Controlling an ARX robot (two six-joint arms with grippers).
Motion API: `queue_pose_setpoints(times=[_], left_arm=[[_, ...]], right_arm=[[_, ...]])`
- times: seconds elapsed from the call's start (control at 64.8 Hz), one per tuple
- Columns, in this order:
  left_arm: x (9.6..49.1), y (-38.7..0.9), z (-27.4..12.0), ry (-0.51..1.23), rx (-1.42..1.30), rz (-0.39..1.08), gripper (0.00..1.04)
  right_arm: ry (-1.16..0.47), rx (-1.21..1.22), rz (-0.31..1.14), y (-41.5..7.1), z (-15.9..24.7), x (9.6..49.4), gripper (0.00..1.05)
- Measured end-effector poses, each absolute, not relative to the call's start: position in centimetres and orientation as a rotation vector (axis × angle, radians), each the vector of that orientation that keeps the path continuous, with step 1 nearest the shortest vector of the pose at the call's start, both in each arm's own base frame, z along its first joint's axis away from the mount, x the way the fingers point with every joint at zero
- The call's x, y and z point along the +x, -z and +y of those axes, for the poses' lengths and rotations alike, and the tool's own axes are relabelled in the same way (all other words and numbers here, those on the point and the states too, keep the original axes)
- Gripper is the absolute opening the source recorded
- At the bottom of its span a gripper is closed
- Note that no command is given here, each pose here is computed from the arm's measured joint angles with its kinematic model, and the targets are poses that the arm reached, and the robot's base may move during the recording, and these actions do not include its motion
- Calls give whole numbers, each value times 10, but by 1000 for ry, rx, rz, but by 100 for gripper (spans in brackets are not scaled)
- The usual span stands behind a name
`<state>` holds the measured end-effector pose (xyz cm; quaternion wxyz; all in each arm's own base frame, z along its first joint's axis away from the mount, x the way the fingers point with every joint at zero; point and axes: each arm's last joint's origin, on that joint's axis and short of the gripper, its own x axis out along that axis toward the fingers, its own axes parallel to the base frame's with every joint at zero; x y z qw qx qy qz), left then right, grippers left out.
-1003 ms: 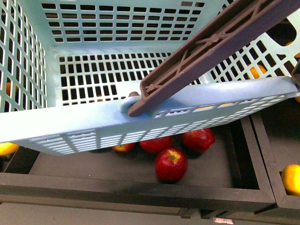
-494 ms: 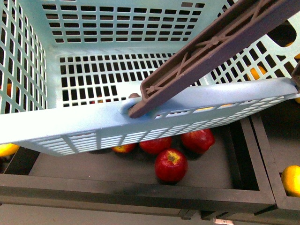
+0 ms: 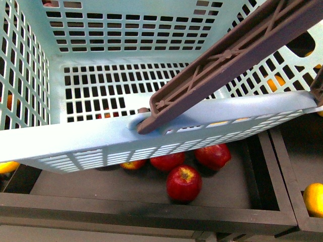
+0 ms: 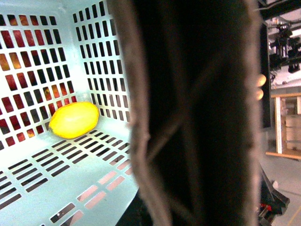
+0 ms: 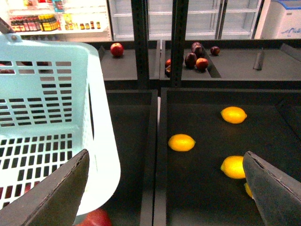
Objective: Pick lemon and mango into basket
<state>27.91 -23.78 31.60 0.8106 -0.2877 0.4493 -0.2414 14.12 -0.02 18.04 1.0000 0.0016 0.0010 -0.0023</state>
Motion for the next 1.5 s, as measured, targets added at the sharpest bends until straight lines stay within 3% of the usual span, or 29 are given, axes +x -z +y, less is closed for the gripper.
queue_pose_setpoints(times=[1.496], left_arm=[[282, -316, -235, 499, -618, 950, 5]], right_arm=[[0, 3, 6, -179, 0, 141, 96]])
